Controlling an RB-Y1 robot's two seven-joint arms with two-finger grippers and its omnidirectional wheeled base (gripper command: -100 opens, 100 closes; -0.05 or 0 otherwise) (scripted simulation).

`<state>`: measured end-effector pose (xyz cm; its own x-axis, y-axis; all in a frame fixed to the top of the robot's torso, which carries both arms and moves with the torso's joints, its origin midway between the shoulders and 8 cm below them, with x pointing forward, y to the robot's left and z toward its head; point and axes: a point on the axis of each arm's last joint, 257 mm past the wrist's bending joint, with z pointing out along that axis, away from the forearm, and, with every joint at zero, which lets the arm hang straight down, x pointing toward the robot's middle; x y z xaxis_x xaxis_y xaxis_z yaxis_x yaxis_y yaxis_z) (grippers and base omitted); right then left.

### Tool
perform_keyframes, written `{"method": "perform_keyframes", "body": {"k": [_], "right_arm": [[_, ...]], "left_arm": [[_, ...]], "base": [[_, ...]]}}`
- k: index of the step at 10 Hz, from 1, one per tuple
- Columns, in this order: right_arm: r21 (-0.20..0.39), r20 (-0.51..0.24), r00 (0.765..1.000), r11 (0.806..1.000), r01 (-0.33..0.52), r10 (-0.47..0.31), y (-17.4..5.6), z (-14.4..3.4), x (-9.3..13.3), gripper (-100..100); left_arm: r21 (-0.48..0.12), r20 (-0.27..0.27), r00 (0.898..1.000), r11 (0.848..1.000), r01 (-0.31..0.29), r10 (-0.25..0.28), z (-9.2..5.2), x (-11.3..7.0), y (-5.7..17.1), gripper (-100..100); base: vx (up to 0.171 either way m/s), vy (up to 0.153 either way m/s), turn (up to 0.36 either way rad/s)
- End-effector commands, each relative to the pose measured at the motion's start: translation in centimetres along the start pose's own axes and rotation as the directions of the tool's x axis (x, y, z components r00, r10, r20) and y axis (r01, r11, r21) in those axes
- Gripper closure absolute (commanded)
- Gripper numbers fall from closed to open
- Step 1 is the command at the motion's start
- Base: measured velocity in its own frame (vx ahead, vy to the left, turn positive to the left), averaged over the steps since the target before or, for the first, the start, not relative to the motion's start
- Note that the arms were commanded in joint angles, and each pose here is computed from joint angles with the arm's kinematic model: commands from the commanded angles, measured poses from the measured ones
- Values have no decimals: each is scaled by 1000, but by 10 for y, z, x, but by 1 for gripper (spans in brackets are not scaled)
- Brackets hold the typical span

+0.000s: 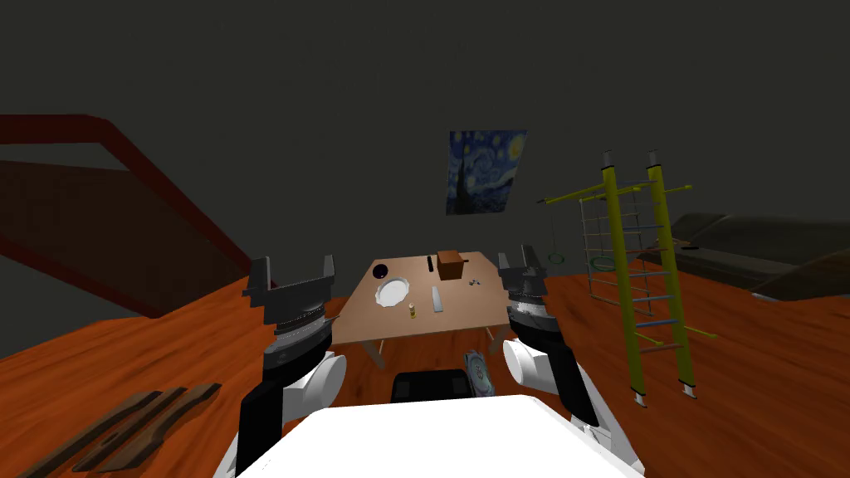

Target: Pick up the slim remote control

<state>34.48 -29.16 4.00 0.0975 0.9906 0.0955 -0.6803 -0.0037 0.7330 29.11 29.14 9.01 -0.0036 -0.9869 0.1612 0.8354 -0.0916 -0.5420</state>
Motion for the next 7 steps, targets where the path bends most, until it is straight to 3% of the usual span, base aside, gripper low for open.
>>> {"method": "perform_keyframes", "body": {"k": [1, 4, 7], "right_arm": [[5, -40, 999, 1000, 20, -20, -2, 0, 6, -100], [13, -144, 987, 997, 76, -73, -8, -1, 24, -100], [17, -263, 955, 989, 149, -139, -21, -8, 46, -100]], "left_arm": [[0, 0, 1000, 1000, 0, 0, 0, 0, 0, 0], [0, 0, 1000, 1000, 0, 0, 0, 0, 0, 0], [0, 0, 1000, 1000, 0, 0, 0, 0, 0, 0]], "base": [[-2, -12, 101], [-23, -50, 162], [-45, -73, 315]]}}
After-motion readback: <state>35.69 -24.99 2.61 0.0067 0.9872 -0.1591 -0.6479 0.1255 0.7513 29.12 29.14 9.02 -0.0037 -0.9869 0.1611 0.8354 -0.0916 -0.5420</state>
